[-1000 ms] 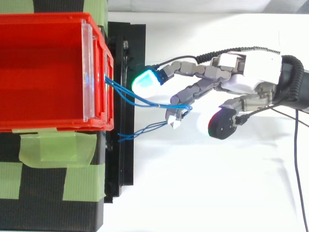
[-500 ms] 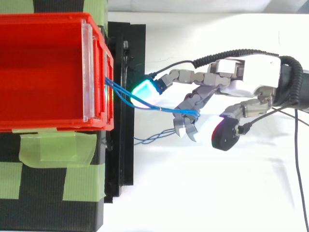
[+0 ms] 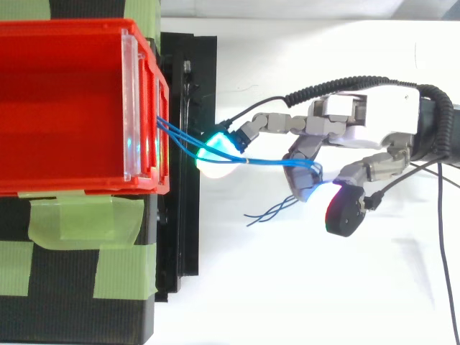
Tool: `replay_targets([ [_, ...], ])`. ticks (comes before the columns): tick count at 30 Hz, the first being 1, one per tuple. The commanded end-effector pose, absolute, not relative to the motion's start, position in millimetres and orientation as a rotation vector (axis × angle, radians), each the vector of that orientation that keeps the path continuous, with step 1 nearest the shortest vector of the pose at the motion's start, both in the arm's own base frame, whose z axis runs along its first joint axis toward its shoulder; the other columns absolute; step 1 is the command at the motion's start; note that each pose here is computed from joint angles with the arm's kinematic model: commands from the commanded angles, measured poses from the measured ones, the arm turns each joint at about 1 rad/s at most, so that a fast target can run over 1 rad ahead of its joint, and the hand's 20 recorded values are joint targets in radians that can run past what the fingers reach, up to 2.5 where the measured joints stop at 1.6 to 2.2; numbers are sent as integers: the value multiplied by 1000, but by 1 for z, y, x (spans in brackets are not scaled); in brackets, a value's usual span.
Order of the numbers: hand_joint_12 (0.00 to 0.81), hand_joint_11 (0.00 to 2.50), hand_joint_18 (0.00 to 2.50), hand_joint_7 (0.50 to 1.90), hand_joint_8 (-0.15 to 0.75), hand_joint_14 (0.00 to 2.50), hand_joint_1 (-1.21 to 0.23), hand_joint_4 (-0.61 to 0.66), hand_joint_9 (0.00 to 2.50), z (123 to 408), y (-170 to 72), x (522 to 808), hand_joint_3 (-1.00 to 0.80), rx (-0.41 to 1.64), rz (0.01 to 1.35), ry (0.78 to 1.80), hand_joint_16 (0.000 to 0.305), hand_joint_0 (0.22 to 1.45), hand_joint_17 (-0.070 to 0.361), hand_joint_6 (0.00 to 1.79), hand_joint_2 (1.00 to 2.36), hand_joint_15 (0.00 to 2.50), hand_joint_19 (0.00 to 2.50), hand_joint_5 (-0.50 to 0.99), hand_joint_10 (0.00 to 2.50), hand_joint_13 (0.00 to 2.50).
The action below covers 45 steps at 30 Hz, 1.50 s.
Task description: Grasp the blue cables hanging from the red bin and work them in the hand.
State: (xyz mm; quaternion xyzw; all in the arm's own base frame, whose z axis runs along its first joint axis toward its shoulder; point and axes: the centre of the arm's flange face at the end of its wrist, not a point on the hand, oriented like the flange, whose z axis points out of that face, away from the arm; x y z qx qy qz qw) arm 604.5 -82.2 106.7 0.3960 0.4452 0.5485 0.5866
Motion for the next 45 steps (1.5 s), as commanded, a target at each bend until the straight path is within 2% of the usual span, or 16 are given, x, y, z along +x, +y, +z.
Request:
replay_targets([
  [1, 408, 1658, 1088, 922, 331, 1371, -569, 285, 912, 113, -82, 605, -908, 904, 1292, 1038, 61, 771, 136, 11, 1003, 1363, 1198, -84, 1489, 1121],
  [4, 398, 1644, 1137, 1028, 319, 1542, -580, 292, 936, 119, -82, 605, -922, 898, 1296, 1032, 59, 783, 134, 11, 1003, 1359, 1209, -22, 1803, 1150],
  [9, 383, 1619, 1219, 1257, 310, 1858, -610, 215, 971, 123, -83, 605, -937, 896, 1296, 1031, 56, 817, 126, 1, 1002, 1303, 1250, 78, 2191, 1172],
  [13, 378, 1623, 1308, 1188, 293, 2087, -629, 181, 996, 123, -83, 605, -924, 896, 1296, 1034, 52, 849, 117, 345, 1003, 1289, 1395, 29, 2489, 1181],
  [16, 369, 1665, 1380, 1132, 288, 2282, -639, 171, 1013, 128, -84, 605, -913, 889, 1298, 1027, 49, 877, 111, 525, 1003, 1273, 1538, 2, 2500, 1169],
  [20, 368, 1746, 1473, 1095, 288, 2500, -640, 180, 989, 139, -85, 604, -916, 890, 1295, 1023, 48, 893, 107, 617, 1003, 1282, 1704, -3, 2500, 1136],
  [22, 362, 1798, 1501, 1088, 288, 2500, -638, 178, 984, 136, -86, 602, -919, 910, 1281, 1043, 47, 894, 106, 622, 1003, 1305, 1780, -2, 2500, 1123],
  [26, 365, 1795, 1541, 1086, 288, 2500, -633, 184, 962, 131, -99, 599, -925, 1027, 1207, 980, 47, 890, 106, 619, 1003, 1292, 1870, -1, 2500, 1113],
  [33, 364, 1824, 1547, 1100, 289, 2500, -631, 188, 958, 120, -107, 592, -928, 1198, 1111, 901, 47, 883, 105, 577, 1003, 1295, 1874, 2, 2500, 1114],
  [45, 367, 1814, 1550, 1100, 291, 2500, -629, 184, 950, 120, -107, 592, -943, 1204, 1123, 897, 47, 877, 105, 577, 1002, 1293, 1879, 3, 2500, 1113],
])
